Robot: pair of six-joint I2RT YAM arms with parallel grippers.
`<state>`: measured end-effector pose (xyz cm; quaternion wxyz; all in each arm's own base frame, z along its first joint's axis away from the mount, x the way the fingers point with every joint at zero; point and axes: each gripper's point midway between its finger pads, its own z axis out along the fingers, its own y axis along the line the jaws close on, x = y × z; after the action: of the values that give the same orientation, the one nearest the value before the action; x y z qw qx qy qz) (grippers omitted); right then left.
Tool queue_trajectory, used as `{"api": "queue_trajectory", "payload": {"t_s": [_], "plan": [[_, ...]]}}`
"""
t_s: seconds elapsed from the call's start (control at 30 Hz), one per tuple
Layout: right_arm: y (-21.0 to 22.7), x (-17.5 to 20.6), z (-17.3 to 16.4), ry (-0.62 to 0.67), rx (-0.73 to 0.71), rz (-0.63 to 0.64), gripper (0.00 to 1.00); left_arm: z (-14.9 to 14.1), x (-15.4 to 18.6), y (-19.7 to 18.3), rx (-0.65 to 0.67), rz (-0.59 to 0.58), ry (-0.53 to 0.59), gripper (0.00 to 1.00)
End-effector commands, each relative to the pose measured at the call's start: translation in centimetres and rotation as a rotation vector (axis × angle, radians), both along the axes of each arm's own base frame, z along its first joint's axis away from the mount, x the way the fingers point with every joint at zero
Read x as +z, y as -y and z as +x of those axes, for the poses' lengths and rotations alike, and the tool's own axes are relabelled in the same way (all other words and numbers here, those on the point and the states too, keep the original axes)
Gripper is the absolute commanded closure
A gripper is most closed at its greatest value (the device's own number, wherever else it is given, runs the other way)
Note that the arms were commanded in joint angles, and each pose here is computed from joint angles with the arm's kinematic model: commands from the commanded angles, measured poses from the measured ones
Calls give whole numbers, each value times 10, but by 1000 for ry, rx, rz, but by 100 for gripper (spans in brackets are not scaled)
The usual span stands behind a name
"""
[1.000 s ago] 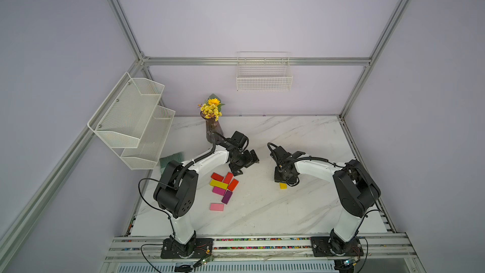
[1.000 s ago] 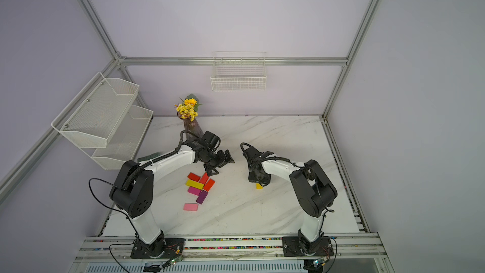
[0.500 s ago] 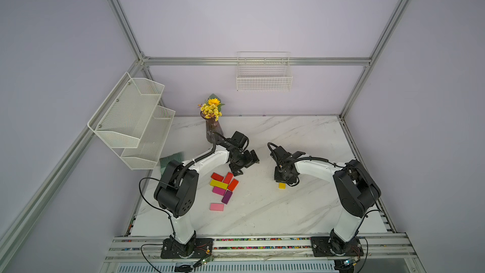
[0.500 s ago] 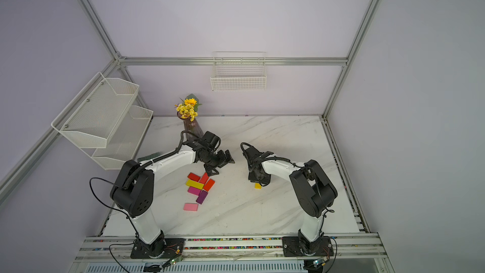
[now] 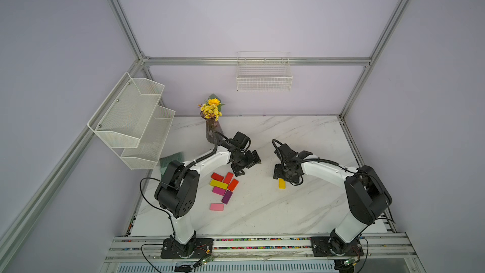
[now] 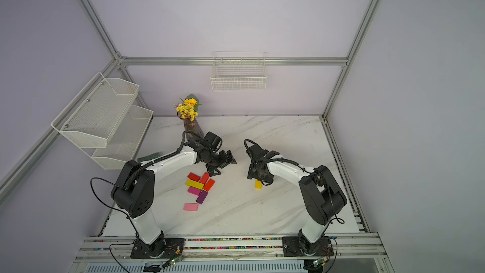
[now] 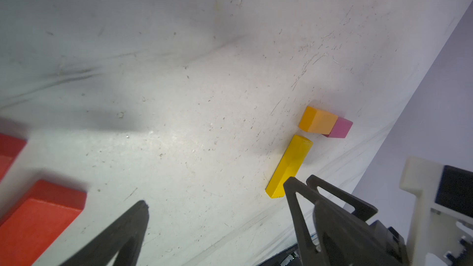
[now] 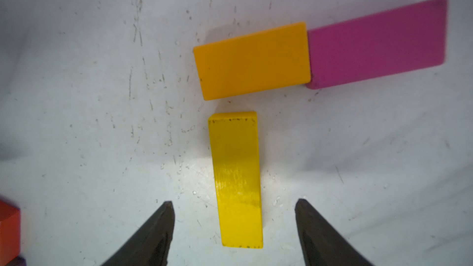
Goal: Assemble the letter c with building blocks
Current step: Assemble the building block at the center of the board.
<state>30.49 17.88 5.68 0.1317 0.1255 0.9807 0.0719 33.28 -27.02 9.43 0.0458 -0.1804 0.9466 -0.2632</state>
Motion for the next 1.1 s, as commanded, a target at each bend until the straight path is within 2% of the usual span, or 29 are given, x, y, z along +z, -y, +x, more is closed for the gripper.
{"api": "queue_trajectory", "payload": {"t_s": [0.0, 0.37, 0.57, 1.07], "plan": [[7, 18, 3, 16, -54, 63, 21, 2, 15, 21, -19, -70, 29, 0], [60, 33, -16, -43, -206, 216, 15, -15, 8, 89, -39, -170, 48, 0], [81, 30, -34, -90, -232, 232, 15, -19, 1, 123, -26, -199, 48, 0], [102, 36, -51, -89, -260, 274, 14, -17, -20, 160, 2, -196, 47, 0]]}}
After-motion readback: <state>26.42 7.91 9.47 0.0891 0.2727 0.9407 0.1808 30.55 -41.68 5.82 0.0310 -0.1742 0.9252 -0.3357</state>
